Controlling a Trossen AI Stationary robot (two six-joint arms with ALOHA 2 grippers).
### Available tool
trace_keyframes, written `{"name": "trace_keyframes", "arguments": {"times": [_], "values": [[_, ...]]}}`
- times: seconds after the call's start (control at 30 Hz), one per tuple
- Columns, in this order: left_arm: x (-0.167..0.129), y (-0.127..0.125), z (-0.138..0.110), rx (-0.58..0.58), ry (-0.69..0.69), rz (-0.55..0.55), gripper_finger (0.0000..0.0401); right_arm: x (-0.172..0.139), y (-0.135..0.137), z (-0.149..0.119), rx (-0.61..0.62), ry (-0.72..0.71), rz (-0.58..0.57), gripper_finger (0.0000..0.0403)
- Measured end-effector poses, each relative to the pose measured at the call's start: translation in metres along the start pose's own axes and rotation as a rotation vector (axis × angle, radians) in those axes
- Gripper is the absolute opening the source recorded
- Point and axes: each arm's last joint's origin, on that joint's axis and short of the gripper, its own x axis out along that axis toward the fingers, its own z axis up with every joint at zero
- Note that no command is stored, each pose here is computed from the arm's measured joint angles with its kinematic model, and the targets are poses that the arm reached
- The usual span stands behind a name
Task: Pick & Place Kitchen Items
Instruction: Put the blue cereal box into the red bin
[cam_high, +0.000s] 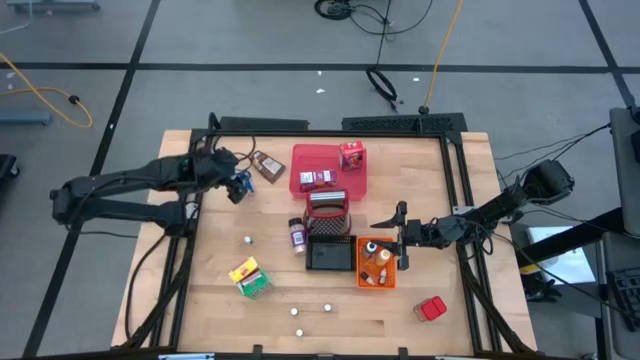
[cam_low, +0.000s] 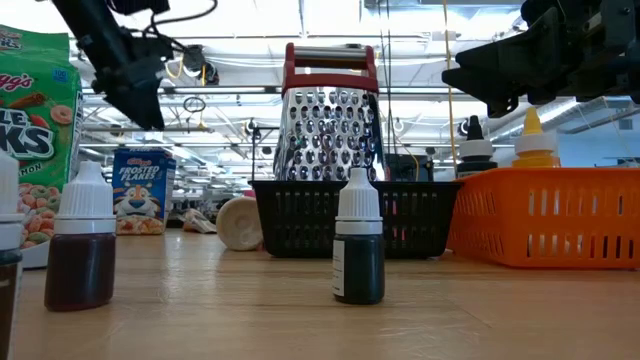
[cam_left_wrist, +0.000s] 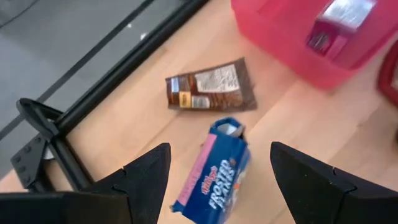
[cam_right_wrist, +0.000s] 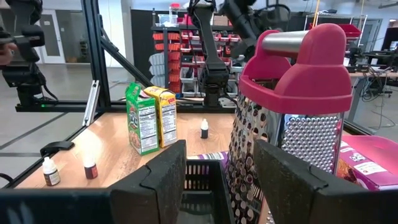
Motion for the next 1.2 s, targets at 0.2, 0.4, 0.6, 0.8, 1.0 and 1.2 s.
{"name": "trace_keyframes", "arguments": {"times": [0.2,0.4,0.6,0.8,1.0,1.2], "values": [[0.014,0.007,0.0,0.059,0.11,0.02,0.0273,0.0,0.001,0.0,0.007,0.0,0.026,0.0183],[0.025,0.01,0.001,0.112,0.188,-0.035,0.0273,0.0,0.001,0.001,0.009,-0.007,0.05,0.0183],[0.038,0.011,0.002,0.132,0.264,-0.069,0.0273,0.0,0.001,0.001,0.007,-0.007,0.05,0.0183],[0.054,0.011,0.003,0.162,0.343,-0.056,0.0273,0.0,0.001,0.001,0.009,-0.007,0.05,0.0183],[0.063,0.01,0.003,0.163,0.384,-0.052,0.0273,0.0,0.001,0.001,0.01,-0.007,0.05,0.0183],[0.064,0.008,0.002,0.156,0.394,-0.114,0.0242,0.0,0.001,0.001,0.01,-0.008,0.05,0.0183]]}}
